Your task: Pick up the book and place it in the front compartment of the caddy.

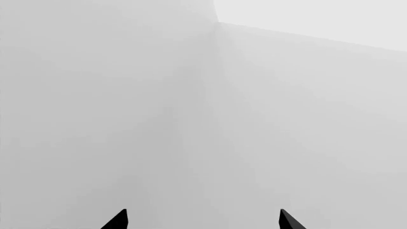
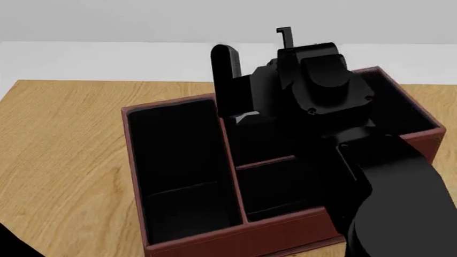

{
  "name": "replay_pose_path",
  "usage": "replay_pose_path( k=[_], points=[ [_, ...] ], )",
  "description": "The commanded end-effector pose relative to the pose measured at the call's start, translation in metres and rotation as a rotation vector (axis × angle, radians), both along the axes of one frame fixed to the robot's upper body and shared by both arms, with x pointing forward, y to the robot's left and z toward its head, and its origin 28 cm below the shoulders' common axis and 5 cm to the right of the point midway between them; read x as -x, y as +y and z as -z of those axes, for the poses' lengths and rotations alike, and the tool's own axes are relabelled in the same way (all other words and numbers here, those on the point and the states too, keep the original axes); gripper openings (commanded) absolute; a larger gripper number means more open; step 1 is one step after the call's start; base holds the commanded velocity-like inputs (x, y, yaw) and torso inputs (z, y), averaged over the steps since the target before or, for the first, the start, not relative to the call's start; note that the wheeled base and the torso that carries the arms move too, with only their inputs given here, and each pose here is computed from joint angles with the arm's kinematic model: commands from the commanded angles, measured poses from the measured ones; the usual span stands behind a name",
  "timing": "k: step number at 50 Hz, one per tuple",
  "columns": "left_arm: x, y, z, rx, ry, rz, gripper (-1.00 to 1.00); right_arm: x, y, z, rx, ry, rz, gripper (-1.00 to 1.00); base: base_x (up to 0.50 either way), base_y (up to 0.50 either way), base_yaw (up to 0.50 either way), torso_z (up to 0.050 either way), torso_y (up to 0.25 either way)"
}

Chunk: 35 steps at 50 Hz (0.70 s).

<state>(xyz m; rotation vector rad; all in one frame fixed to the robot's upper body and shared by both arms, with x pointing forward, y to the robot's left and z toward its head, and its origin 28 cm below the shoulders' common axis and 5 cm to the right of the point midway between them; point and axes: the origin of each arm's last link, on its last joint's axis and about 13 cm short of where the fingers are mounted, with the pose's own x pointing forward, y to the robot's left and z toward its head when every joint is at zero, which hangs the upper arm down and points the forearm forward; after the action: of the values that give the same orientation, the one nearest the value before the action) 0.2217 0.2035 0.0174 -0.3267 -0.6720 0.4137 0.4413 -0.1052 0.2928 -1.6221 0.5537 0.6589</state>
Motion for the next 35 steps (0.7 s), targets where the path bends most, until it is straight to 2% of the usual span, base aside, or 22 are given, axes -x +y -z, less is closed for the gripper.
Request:
replay_pose_path(
  k=[1, 15, 35],
  points=[
    [0.000, 0.000, 0.000, 0.002, 0.001, -0.003, 1.00, -0.001, 0.001, 0.004, 0.042, -0.005, -0.006, -1.00, 0.00, 0.00, 0.00, 0.000, 0.000],
    [0.000, 0.000, 0.000, -0.003, 0.003, -0.005, 1.00, 0.000, 0.001, 0.018, 0.044, 0.014, 0.016, -1.00, 0.00, 0.00, 0.00, 0.000, 0.001],
    [0.000, 0.000, 0.001, -0.010, 0.012, -0.015, 1.00, 0.001, -0.004, 0.038, 0.017, -0.029, 0.070, -1.00, 0.00, 0.00, 0.00, 0.001, 0.001]
  ],
)
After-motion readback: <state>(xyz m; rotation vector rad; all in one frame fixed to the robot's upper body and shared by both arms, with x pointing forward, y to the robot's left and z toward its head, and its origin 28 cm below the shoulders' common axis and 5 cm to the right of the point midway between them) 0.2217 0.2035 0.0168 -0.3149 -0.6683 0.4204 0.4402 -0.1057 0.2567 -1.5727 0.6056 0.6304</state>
